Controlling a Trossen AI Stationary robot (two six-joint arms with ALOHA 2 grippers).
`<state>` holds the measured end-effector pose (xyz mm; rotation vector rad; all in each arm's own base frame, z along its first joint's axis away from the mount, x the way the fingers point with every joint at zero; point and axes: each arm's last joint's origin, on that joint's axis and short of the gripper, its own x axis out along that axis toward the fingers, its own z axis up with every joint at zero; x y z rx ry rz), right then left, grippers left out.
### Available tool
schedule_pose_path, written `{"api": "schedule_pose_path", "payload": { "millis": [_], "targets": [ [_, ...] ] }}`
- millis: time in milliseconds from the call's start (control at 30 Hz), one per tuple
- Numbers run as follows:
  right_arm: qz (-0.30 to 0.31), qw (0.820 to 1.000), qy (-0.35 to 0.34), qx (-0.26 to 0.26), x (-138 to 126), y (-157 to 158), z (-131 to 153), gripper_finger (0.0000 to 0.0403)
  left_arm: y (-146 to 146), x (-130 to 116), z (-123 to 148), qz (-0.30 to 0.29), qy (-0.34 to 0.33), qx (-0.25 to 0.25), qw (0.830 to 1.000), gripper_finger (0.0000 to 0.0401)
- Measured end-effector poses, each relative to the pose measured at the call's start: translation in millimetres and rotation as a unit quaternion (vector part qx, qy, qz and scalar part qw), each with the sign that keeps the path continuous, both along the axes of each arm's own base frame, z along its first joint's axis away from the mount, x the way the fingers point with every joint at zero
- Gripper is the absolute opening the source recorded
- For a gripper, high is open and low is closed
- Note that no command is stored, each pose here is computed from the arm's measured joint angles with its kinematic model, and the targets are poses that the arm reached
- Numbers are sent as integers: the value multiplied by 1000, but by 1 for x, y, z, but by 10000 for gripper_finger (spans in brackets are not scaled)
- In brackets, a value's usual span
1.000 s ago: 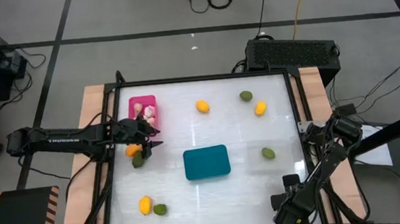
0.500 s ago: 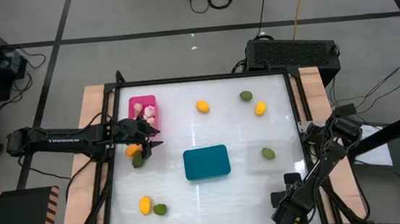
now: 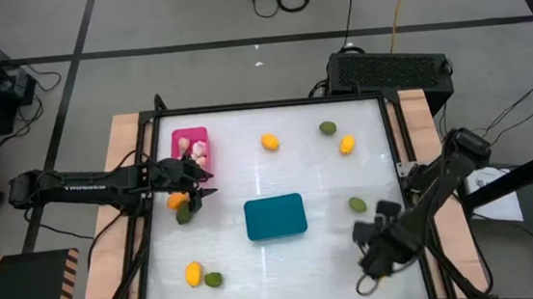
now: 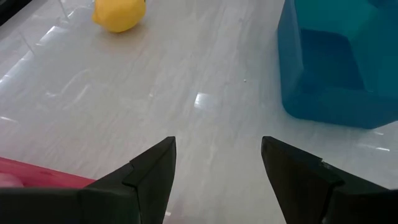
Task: Sort produce into baskets
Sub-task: Put the green lime into the white bin
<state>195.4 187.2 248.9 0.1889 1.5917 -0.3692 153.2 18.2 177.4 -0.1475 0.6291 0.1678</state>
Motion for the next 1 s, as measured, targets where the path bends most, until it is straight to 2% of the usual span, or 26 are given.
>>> {"api": "schedule_pose_path", "payload": {
  "millis": [133,200,433,800,1000],
  "targets": [
    [-36,997,-28,-57,14,-25,3,173,0,0,0,-1,0,1,1000,244],
    [-55,996,-28,-68,21,-36,3,173,0,0,0,-1,0,1,1000,244],
    [-85,994,-19,-67,41,-68,3,181,0,0,0,0,2,-1,1000,244],
    [-135,989,-15,-66,55,-98,3,245,0,-2,-2,-2,14,0,1000,244],
    [-186,980,-19,-69,64,-124,3,262,0,-2,-2,-7,16,7,1000,244]
  ]
}}
